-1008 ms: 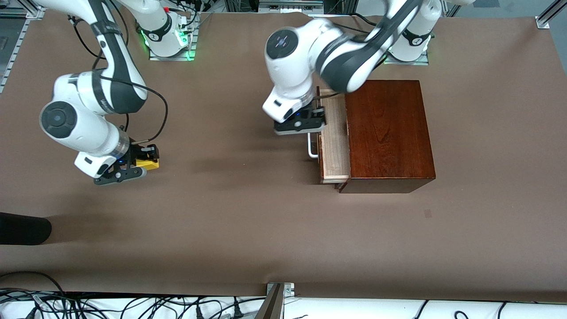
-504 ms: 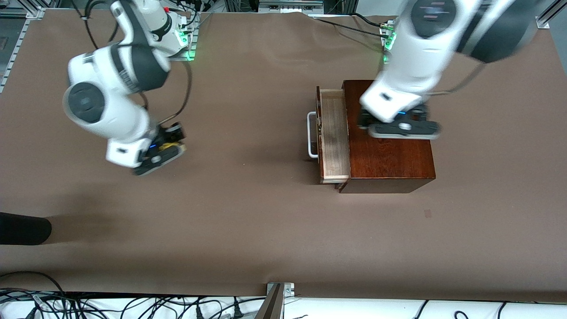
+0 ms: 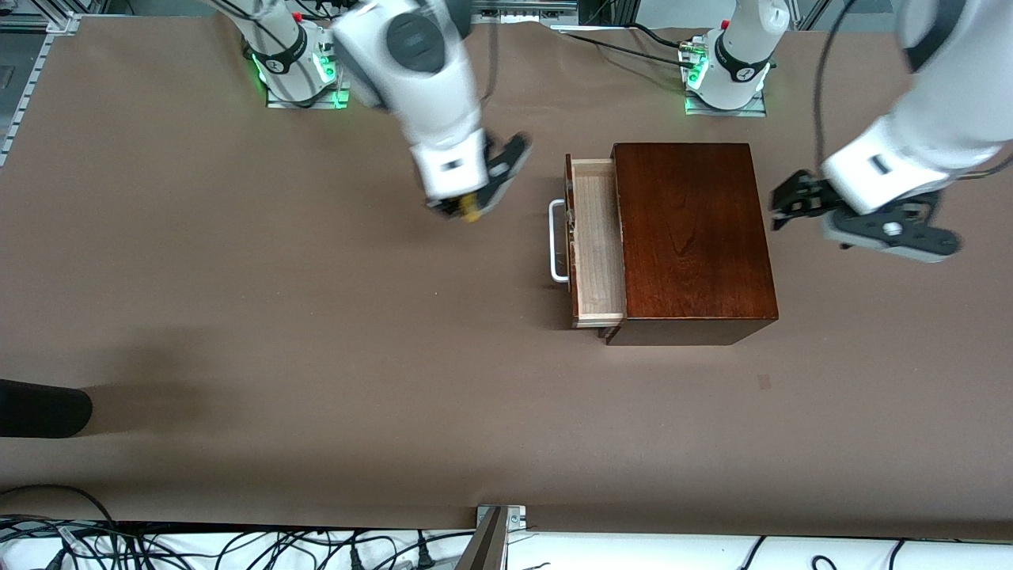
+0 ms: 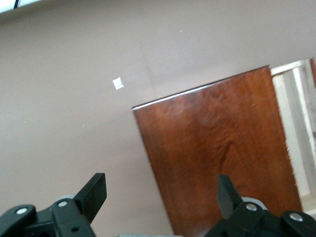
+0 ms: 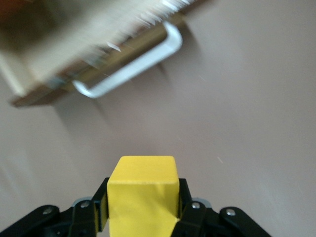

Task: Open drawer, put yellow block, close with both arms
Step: 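Carry the yellow cube with the right gripper and lower it into the drawer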

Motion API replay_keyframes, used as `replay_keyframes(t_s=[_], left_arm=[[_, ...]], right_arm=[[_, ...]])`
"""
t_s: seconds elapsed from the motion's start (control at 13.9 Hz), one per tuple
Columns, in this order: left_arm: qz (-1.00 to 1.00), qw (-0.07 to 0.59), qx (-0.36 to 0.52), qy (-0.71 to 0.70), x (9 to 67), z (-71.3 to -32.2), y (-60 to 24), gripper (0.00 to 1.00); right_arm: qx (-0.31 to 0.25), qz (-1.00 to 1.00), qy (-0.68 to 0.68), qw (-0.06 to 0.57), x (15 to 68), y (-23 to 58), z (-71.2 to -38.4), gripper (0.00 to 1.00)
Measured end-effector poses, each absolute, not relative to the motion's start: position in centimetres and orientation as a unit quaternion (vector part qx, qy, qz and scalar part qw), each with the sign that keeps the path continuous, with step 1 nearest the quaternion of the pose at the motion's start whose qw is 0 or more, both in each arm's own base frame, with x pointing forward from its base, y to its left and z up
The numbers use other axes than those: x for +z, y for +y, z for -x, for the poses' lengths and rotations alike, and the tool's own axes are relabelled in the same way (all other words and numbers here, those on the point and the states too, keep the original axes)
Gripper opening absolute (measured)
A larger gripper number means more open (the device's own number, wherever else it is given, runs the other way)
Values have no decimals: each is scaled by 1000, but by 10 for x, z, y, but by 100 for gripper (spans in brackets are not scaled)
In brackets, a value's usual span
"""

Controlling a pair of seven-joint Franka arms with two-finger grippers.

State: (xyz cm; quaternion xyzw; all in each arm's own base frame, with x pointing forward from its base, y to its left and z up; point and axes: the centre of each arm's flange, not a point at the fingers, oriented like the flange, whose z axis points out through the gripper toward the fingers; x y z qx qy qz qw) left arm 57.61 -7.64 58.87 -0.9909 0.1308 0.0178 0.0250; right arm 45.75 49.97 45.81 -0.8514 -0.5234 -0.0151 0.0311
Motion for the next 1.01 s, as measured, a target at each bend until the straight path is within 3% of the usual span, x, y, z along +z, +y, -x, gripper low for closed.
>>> replay_keyframes(t_s=[0.5,1.01], left_arm=[[997,26,-16,77,586,-565,-13,100],[998,25,-3,59,585,-555,-12,100]], right_arm=[[-72,753,-654,1,433,652,-370,56],[-74,668,-741,-9,412,666,-377,56]])
